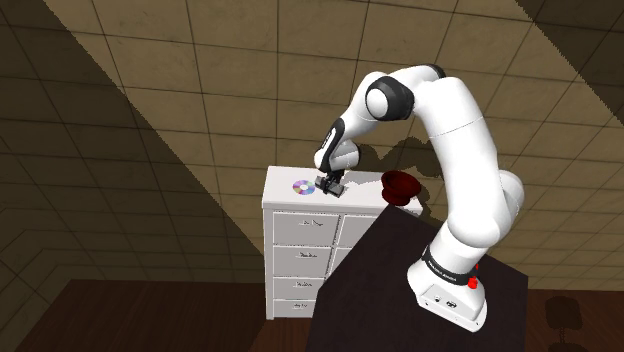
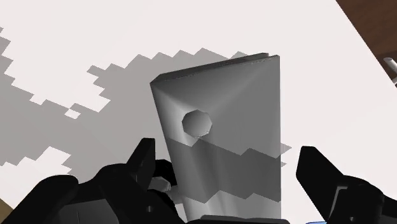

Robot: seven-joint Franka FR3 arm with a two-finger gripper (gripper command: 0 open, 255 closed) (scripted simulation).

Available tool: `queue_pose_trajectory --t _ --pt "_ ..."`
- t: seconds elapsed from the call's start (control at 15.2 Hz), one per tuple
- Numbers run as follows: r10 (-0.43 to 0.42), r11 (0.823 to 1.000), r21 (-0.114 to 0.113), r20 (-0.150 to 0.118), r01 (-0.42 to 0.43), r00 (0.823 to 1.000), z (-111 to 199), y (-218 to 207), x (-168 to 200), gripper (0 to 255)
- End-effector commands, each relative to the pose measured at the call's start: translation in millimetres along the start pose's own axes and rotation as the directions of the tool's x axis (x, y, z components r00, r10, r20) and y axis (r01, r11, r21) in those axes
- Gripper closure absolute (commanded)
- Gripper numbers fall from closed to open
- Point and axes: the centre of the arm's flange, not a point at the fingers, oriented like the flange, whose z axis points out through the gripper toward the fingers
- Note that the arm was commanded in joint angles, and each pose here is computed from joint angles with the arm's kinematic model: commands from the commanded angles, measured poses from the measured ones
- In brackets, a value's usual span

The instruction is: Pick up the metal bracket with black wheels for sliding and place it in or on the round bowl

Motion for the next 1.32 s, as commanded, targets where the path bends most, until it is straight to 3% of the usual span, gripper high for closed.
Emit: queue_pose_trajectory --t 0.0,0.07,0.66,1.25 --pt "0.000 1.000 0.000 0.000 0.000 1.000 0 0 0 0" --pt "0.000 1.000 0.000 0.000 0.000 1.000 0 0 0 255" --pt "0.000 1.000 0.000 0.000 0.000 1.000 0 0 0 255" --pt "0.000 1.000 0.000 0.000 0.000 1.000 -47 4 1 255"
